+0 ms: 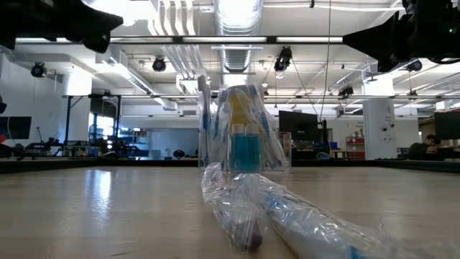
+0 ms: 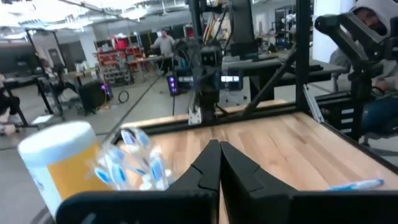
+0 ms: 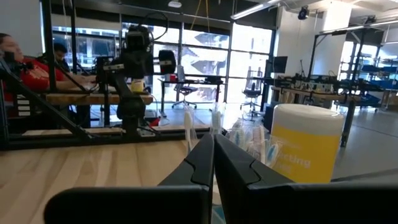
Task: Pick & Place toothbrushing station
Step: Put the blue toothbrush into the transparent organizer
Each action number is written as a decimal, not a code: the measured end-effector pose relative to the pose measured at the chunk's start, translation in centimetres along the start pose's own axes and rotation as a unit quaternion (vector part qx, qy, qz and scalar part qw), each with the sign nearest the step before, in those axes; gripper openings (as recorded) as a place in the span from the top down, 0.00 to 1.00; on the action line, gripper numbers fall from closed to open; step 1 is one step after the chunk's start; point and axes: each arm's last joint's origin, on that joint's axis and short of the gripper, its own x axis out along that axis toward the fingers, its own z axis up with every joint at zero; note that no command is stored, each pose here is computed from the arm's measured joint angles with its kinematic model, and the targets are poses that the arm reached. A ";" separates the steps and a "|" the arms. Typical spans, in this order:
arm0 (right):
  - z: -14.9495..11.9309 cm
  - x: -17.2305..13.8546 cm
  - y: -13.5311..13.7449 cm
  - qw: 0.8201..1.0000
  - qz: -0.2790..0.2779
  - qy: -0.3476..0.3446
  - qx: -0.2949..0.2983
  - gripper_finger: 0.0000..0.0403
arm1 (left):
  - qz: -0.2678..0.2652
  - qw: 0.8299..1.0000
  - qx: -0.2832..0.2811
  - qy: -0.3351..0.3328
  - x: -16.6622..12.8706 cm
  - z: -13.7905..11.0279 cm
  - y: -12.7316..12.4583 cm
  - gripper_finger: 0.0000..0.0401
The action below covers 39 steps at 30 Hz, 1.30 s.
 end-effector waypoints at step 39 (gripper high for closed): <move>7.5 8.6 8.7 0.927 -0.043 0.351 0.123 0.98 | -0.011 0.993 -0.038 -0.108 -2.2 -1.0 -0.9 0.97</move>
